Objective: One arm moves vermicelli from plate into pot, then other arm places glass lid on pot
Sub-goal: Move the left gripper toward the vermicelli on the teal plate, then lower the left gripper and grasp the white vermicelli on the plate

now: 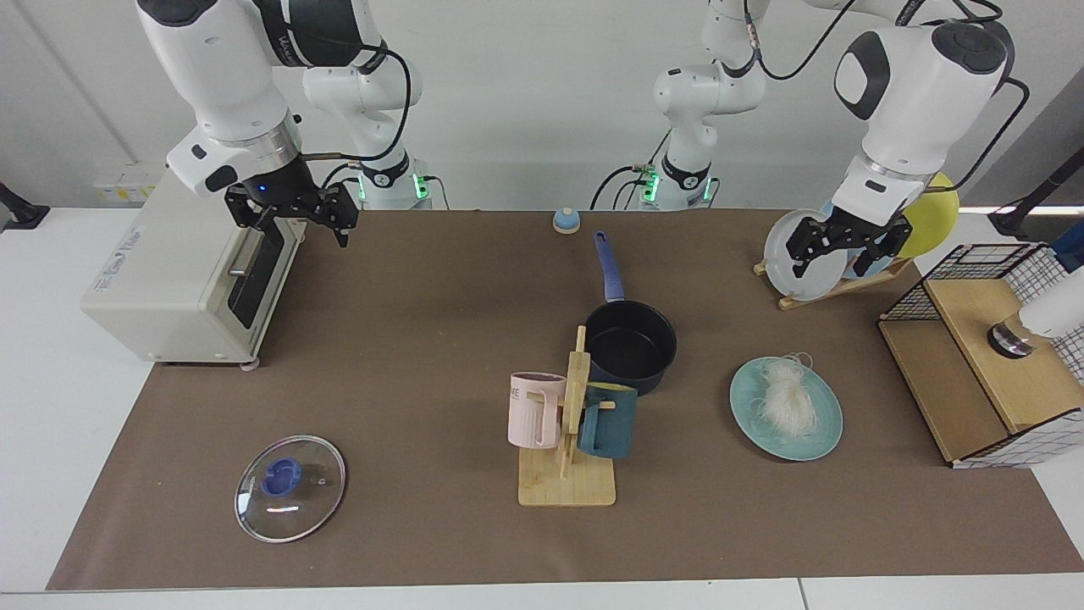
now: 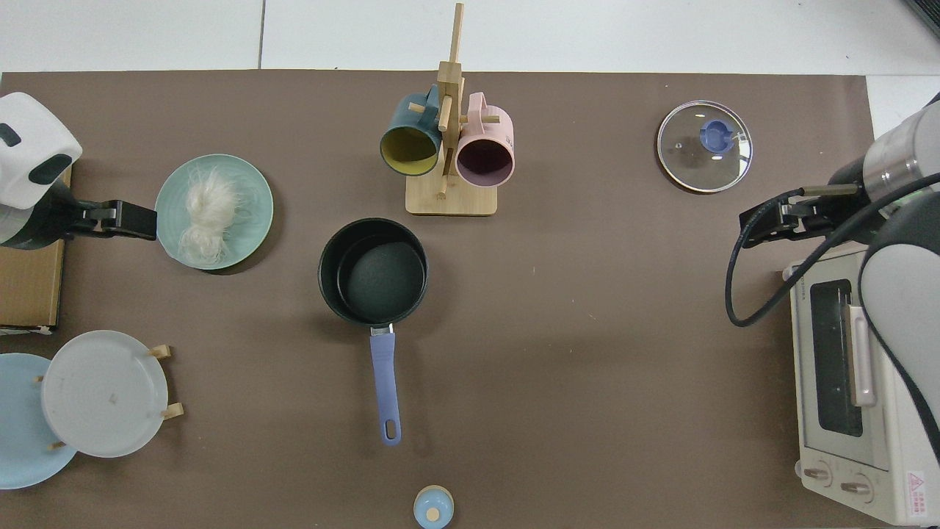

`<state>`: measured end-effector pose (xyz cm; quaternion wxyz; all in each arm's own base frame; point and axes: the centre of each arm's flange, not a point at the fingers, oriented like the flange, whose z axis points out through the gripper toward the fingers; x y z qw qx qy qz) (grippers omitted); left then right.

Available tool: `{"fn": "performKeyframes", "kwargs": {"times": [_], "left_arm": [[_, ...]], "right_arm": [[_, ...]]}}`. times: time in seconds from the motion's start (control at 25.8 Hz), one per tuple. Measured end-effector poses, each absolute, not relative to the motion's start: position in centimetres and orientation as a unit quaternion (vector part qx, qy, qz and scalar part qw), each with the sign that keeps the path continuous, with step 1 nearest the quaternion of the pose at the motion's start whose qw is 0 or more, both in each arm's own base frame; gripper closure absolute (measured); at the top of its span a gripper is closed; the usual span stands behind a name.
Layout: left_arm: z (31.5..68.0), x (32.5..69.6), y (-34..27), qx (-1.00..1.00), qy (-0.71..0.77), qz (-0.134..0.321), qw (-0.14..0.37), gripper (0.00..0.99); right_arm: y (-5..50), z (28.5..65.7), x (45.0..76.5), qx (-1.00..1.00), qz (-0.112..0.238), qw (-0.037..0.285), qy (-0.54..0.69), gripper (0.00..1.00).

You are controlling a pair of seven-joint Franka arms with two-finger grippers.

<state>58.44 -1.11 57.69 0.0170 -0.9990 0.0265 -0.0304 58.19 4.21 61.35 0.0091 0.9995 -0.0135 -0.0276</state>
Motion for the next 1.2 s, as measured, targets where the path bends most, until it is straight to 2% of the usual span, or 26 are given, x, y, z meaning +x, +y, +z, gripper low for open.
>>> {"fn": "performKeyframes", "kwargs": {"times": [0.54, 0.81, 1.2], "left_arm": [[57.9, 58.5, -1.5, -0.999, 0.030, -0.033, 0.017, 0.000], [57.6, 59.6, -1.6, -0.999, 0.029, -0.044, 0.011, 0.000], [50.8, 64.4, -1.4, -0.997, 0.028, -0.068, -0.001, 0.000]], "right_arm": [[4.1, 62.7, 57.5, 1.000, -0.016, 0.008, -0.014, 0.00], [4.3, 62.7, 57.5, 1.000, -0.016, 0.008, -0.013, 0.00], [4.1, 62.9, 57.2, 1.000, -0.023, 0.009, -0.014, 0.00]]}}
